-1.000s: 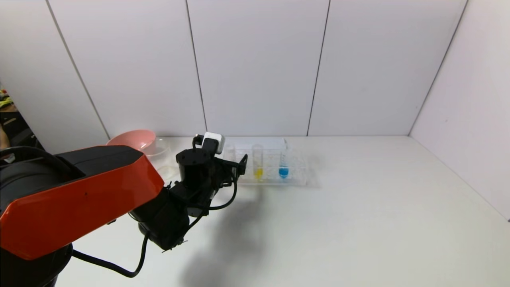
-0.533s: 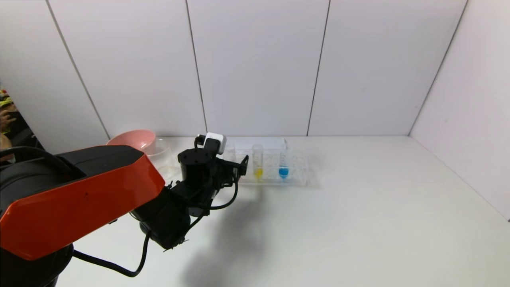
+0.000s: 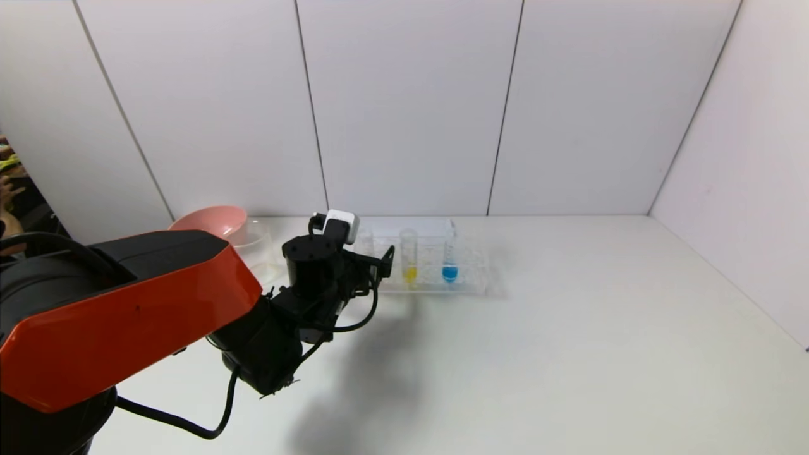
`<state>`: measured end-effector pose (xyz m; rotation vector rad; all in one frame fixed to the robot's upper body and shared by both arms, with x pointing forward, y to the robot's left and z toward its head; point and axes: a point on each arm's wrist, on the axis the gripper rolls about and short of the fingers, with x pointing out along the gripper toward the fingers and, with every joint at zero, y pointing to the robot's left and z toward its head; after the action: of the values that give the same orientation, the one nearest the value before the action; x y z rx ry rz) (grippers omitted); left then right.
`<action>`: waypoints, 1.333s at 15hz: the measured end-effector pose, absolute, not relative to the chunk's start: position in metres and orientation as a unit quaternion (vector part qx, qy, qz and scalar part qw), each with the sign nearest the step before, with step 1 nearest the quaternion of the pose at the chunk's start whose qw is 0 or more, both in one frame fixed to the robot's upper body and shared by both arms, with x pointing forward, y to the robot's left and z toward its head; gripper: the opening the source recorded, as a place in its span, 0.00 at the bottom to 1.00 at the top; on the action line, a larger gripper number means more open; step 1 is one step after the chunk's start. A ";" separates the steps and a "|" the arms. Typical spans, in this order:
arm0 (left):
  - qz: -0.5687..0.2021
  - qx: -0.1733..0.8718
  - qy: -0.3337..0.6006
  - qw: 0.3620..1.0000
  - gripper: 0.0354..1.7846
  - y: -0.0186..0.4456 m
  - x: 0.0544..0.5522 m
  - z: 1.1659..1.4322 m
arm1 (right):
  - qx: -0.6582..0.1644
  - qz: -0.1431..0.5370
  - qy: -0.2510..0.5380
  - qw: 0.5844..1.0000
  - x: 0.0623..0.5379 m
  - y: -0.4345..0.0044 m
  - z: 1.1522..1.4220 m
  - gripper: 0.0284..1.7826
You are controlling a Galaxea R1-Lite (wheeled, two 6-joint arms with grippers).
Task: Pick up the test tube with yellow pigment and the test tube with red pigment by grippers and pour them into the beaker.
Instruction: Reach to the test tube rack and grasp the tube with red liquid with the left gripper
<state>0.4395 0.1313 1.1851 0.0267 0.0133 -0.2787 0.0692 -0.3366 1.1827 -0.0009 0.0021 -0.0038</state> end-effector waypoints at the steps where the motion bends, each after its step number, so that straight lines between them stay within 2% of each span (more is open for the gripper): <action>1: -0.139 0.013 0.007 0.990 0.99 0.131 0.440 1.185 | 0.000 -0.002 0.001 1.000 0.069 -0.337 1.183 0.95; 6: -0.138 0.014 0.008 0.990 0.99 0.131 0.441 1.183 | 0.000 -0.002 0.001 1.000 0.069 -0.337 1.183 0.95; 8: -0.137 0.014 0.009 0.990 0.94 0.131 0.441 1.182 | 0.000 -0.002 0.001 1.000 0.069 -0.337 1.183 0.95; 11: -0.136 0.014 0.008 0.991 0.75 0.131 0.442 1.182 | 0.000 -0.002 0.001 1.000 0.069 -0.337 1.183 0.95; 15: -0.139 0.015 0.008 0.990 0.34 0.130 0.442 1.182 | 0.000 -0.002 0.001 1.000 0.069 -0.337 1.183 0.95; 16: -0.140 0.014 0.008 0.990 0.27 0.130 0.442 1.182 | 0.000 -0.002 0.001 1.000 0.069 -0.337 1.183 0.95; 20: -0.139 0.014 0.008 0.990 0.24 0.131 0.443 1.182 | 0.000 -0.002 0.001 1.000 0.069 -0.337 1.183 0.95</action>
<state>0.4425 0.1309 1.1817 0.0283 0.0156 -0.2797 0.0691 -0.3366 1.1828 -0.0004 0.0017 -0.0038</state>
